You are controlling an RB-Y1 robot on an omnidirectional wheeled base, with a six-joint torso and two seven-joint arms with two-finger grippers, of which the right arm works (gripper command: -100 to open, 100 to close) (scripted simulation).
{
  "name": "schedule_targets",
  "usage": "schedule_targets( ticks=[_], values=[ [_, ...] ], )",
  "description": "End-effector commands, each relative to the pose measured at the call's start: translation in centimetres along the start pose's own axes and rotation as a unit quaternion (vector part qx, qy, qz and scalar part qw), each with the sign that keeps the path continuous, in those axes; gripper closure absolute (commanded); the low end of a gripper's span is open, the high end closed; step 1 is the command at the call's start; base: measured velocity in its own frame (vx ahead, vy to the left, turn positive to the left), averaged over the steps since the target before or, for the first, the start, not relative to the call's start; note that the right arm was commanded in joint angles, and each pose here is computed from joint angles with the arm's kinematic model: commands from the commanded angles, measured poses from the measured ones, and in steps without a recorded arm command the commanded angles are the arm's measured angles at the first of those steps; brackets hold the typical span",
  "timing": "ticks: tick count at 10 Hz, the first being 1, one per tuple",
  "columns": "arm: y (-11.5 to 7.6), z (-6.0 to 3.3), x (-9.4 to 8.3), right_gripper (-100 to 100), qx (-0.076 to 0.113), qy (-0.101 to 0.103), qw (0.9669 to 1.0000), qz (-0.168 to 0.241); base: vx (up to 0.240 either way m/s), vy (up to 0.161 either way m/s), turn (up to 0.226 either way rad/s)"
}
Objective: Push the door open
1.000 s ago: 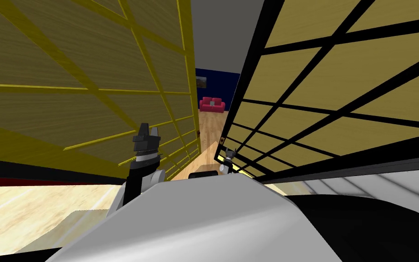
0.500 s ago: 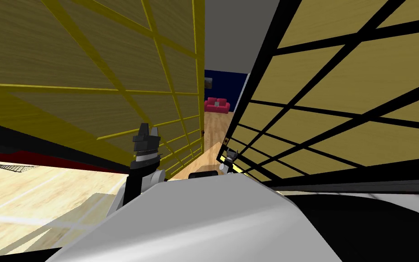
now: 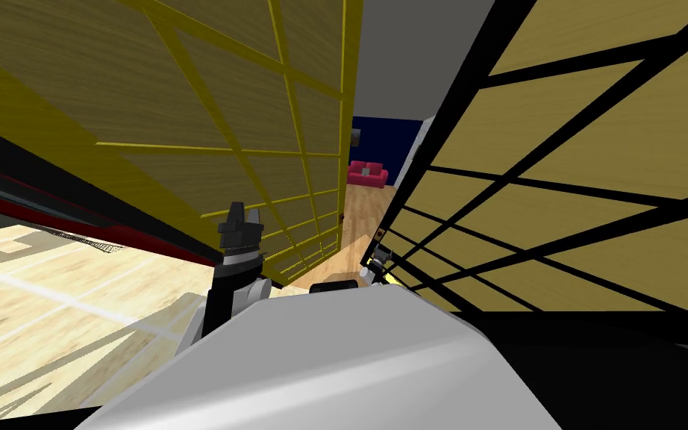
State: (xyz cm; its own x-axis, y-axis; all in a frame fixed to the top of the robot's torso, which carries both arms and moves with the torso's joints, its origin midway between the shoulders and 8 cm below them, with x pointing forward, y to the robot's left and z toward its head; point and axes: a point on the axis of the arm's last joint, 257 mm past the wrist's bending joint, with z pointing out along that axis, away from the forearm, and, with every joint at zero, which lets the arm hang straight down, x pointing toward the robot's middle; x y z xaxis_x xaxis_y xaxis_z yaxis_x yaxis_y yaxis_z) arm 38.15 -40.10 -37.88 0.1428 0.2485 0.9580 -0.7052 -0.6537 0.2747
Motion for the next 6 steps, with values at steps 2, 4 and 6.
schedule_targets(
  ticks=[2, 4, 6],
  values=[
    [0.7, -0.31, -0.7, -100, -0.022, -0.017, 0.9986, 0.044, -0.006, 0.043, 0.175],
    [1.1, -0.54, -1.2, -100, -0.037, -0.028, 0.9962, 0.073, 0.008, 0.046, 0.151],
    [1.5, -0.90, -1.9, -100, -0.055, -0.040, 0.9920, 0.107, 0.026, 0.048, 0.193]
  ],
)
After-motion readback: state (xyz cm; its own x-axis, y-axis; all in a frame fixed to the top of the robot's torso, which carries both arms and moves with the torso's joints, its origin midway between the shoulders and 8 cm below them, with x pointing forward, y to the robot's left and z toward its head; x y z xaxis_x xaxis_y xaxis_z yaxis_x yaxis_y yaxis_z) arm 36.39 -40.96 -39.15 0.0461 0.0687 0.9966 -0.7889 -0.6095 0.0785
